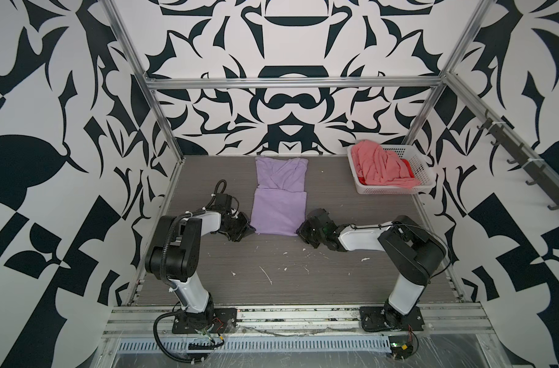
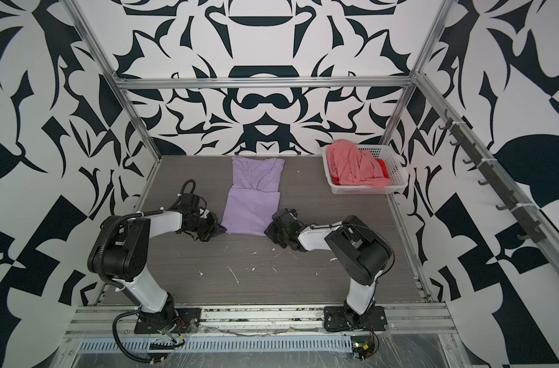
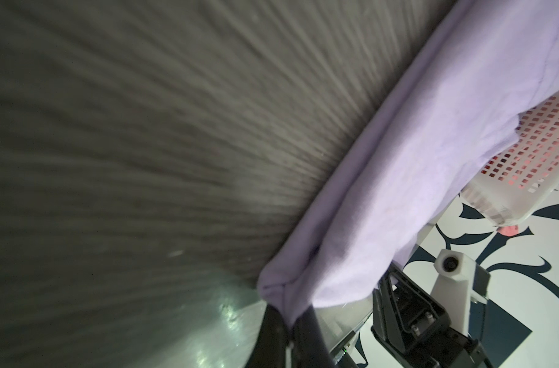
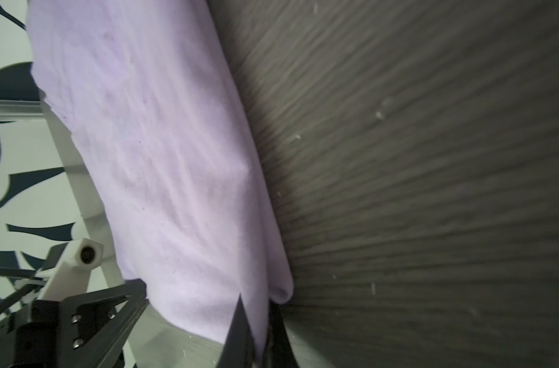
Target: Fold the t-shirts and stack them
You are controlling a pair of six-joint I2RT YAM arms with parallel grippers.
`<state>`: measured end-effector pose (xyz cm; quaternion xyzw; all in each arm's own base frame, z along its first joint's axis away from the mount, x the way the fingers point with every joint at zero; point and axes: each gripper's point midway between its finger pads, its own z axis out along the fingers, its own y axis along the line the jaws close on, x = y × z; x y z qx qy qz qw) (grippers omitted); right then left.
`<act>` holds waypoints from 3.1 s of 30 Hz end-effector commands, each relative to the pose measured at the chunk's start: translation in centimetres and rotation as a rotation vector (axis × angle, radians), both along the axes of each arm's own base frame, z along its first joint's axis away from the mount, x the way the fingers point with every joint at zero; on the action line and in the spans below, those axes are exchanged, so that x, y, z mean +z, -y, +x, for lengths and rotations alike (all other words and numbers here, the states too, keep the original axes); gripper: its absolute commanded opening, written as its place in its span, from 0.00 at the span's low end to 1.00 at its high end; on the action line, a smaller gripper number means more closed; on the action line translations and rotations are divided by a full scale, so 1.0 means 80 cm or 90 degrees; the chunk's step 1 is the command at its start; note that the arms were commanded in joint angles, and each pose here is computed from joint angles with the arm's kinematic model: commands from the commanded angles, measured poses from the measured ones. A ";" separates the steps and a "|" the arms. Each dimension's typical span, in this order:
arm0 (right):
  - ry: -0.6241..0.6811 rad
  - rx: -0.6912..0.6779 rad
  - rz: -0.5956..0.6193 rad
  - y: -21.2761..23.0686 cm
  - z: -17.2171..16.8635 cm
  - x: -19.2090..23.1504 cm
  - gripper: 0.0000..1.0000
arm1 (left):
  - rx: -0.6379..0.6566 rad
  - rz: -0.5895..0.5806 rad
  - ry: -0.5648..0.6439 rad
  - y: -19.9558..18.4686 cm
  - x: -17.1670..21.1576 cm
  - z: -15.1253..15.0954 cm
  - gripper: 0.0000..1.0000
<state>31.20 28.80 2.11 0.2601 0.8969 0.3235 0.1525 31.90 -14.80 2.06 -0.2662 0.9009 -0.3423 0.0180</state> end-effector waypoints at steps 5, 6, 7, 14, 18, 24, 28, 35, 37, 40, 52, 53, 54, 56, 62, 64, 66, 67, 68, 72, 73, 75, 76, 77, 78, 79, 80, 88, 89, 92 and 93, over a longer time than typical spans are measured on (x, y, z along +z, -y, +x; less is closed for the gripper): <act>-0.029 0.084 -0.112 0.029 -0.036 0.011 0.00 | -0.013 0.049 -0.066 -0.018 -0.001 -0.077 0.00; -0.033 0.095 -0.112 0.031 -0.043 0.014 0.00 | -0.019 0.051 -0.071 -0.017 0.001 -0.089 0.00; -0.041 0.112 -0.113 0.032 -0.053 0.016 0.00 | -0.025 0.052 -0.078 -0.016 0.005 -0.103 0.00; -0.075 0.216 -0.146 0.023 -0.137 0.025 0.00 | -0.034 0.053 -0.104 -0.013 0.033 -0.185 0.00; -0.055 0.211 -0.155 0.021 -0.153 0.039 0.00 | -0.002 0.040 -0.088 -0.014 0.048 -0.204 0.00; 0.032 0.213 -0.127 -0.010 -0.118 0.105 0.00 | 0.002 0.037 0.000 -0.009 0.098 -0.166 0.00; 0.085 0.217 -0.134 -0.036 -0.079 0.150 0.00 | -0.029 0.081 0.085 -0.007 0.135 -0.109 0.00; 0.128 0.174 -0.063 -0.055 0.013 0.181 0.00 | -0.055 0.068 0.158 0.016 0.170 0.008 0.00; 0.130 0.170 -0.056 -0.053 0.040 0.184 0.00 | -0.060 0.059 0.166 0.020 0.173 0.040 0.00; 0.136 0.164 -0.044 -0.050 0.077 0.189 0.00 | -0.054 0.051 0.174 0.017 0.177 0.085 0.00; 0.127 0.124 -0.003 -0.032 0.200 0.174 0.00 | -0.020 -0.031 0.176 0.013 0.160 0.212 0.00; 0.125 0.116 -0.002 -0.030 0.210 0.170 0.00 | -0.021 -0.039 0.170 0.013 0.152 0.220 0.00; 0.127 0.112 0.000 -0.030 0.219 0.167 0.00 | -0.020 -0.046 0.165 0.012 0.145 0.228 0.00; 0.126 0.104 0.004 -0.028 0.235 0.161 0.00 | -0.013 -0.056 0.164 0.010 0.136 0.243 0.00; 0.118 0.075 0.015 -0.026 0.270 0.139 0.00 | 0.013 -0.086 0.180 0.000 0.125 0.282 0.00; 0.115 0.062 0.019 -0.024 0.276 0.131 0.00 | 0.011 -0.100 0.184 0.001 0.124 0.291 0.00; 0.114 0.048 0.017 -0.020 0.280 0.125 0.00 | 0.012 -0.108 0.190 0.002 0.122 0.300 0.03; 0.115 0.042 0.016 -0.018 0.282 0.123 0.00 | 0.012 -0.110 0.193 0.002 0.122 0.303 0.03; 0.119 0.035 0.017 -0.015 0.285 0.121 0.00 | 0.014 -0.110 0.195 0.001 0.120 0.308 0.03; 0.138 0.018 0.030 -0.006 0.300 0.122 0.01 | 0.024 -0.116 0.190 -0.003 0.113 0.316 0.10; 0.147 0.015 0.033 -0.005 0.304 0.125 0.03 | 0.026 -0.117 0.190 -0.005 0.112 0.318 0.18; 0.183 0.009 0.044 -0.002 0.314 0.139 0.21 | 0.032 -0.119 0.198 -0.011 0.113 0.321 0.28; 0.195 0.004 0.044 0.001 0.318 0.144 0.26 | 0.035 -0.119 0.200 -0.014 0.115 0.323 0.34; 0.212 0.000 0.044 0.003 0.321 0.153 0.31 | 0.041 -0.118 0.209 -0.020 0.119 0.325 0.39; 0.227 -0.006 0.040 0.007 0.323 0.161 0.42 | 0.048 -0.117 0.216 -0.026 0.122 0.327 0.43; 0.238 -0.008 0.033 0.010 0.324 0.168 0.44 | 0.058 -0.115 0.225 -0.034 0.125 0.328 0.46; 0.247 -0.010 0.021 0.015 0.323 0.173 0.45 | 0.065 -0.112 0.237 -0.041 0.131 0.329 0.49; 0.238 0.039 -0.108 0.015 0.277 0.178 0.46 | 0.030 -0.017 0.270 -0.073 0.149 0.299 0.60; 0.237 0.050 -0.123 0.008 0.270 0.176 0.46 | 0.016 -0.014 0.269 -0.069 0.148 0.292 0.60; 0.242 0.072 -0.155 -0.013 0.260 0.172 0.45 | -0.018 0.004 0.263 -0.059 0.142 0.271 0.74; 0.245 0.076 -0.161 -0.021 0.262 0.172 0.45 | -0.026 0.005 0.263 -0.055 0.141 0.265 0.77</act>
